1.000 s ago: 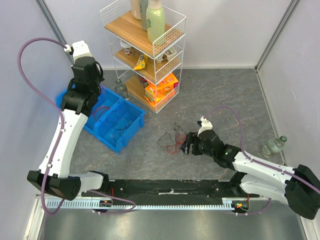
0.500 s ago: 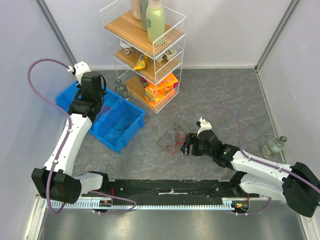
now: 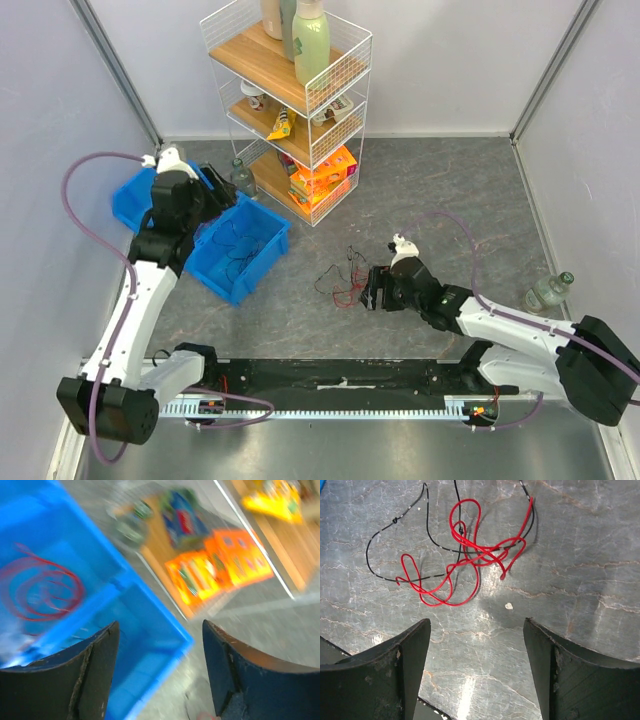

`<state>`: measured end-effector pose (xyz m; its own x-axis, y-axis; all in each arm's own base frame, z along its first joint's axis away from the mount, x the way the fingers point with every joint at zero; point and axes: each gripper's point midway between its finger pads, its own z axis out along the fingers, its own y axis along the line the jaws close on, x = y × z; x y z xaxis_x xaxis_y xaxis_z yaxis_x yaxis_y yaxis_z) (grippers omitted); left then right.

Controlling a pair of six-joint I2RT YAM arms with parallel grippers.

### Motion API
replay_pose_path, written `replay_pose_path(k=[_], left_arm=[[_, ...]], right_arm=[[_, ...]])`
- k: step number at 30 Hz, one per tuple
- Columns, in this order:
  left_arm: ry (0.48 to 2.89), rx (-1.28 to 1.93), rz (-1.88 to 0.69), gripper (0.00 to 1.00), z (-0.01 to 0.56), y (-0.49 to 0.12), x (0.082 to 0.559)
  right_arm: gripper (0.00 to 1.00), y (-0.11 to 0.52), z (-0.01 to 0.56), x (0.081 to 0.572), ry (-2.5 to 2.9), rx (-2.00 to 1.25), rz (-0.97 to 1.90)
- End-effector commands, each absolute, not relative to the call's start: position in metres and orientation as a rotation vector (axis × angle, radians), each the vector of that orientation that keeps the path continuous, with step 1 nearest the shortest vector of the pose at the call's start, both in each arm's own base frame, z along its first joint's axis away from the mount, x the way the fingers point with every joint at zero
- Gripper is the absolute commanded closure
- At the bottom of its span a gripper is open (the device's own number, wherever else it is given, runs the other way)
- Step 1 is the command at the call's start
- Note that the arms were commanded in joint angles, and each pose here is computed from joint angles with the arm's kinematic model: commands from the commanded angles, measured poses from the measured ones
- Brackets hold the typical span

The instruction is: Untangle the cables

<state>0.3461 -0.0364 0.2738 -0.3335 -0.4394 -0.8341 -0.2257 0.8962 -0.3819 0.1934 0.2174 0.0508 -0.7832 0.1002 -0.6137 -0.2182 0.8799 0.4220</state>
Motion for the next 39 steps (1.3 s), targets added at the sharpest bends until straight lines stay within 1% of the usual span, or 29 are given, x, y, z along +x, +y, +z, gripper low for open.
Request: replay_pose_path(k=[1,3,7,9,11,13,15,17,20,22,26,32,39], left_arm=[[2.013,-0.151,-0.906,0.28,0.258,-0.153,0.308],[2.05,-0.003,-0.998,0.28,0.245,-0.191,0.282],[2.036,0.293,-1.025,0.29,0.227,-0.253,0.231],[2.041,0.38,-0.993,0.34,0.209,-0.268,0.218],[2.083,0.4,-0.899,0.39,0.185,-0.27,0.217],[2.131,0.428,-0.83,0.41,0.163,-0.273,0.215],[2.184,0.459,-0.779,0.39,0.142,-0.277,0.214],[2.229,0.505,-0.727,0.34,0.121,-0.282,0.212],[2.293,0.57,-0.702,0.32,0.096,-0.291,0.205],[2.315,0.599,-0.691,0.3,0.084,-0.296,0.202],[2.302,0.642,-0.661,0.29,0.072,-0.298,0.203],[2.291,0.686,-0.663,0.3,0.064,-0.304,0.204],[2.256,0.657,-0.686,0.32,0.083,-0.303,0.203]], right_arm=[[0.18,0.227,0.073,0.212,2.333,-0.12,0.613],[0.19,0.225,0.075,0.216,2.328,-0.135,0.583],[0.26,0.222,0.079,0.224,2.316,-0.127,0.562],[0.29,0.22,0.08,0.228,2.321,-0.118,0.564],[0.32,0.222,0.08,0.23,2.329,-0.115,0.582],[0.35,0.228,0.08,0.228,2.334,-0.123,0.629],[0.35,0.235,0.079,0.225,2.344,-0.126,0.676],[0.35,0.238,0.075,0.222,2.354,-0.121,0.706],[0.35,0.239,0.067,0.219,2.367,-0.112,0.721],[0.35,0.246,0.068,0.214,2.373,-0.138,0.78],[0.34,0.249,0.063,0.208,2.387,-0.146,0.82],[0.34,0.251,0.053,0.201,2.402,-0.152,0.856],[0.34,0.247,0.053,0.198,2.392,-0.145,0.856]])
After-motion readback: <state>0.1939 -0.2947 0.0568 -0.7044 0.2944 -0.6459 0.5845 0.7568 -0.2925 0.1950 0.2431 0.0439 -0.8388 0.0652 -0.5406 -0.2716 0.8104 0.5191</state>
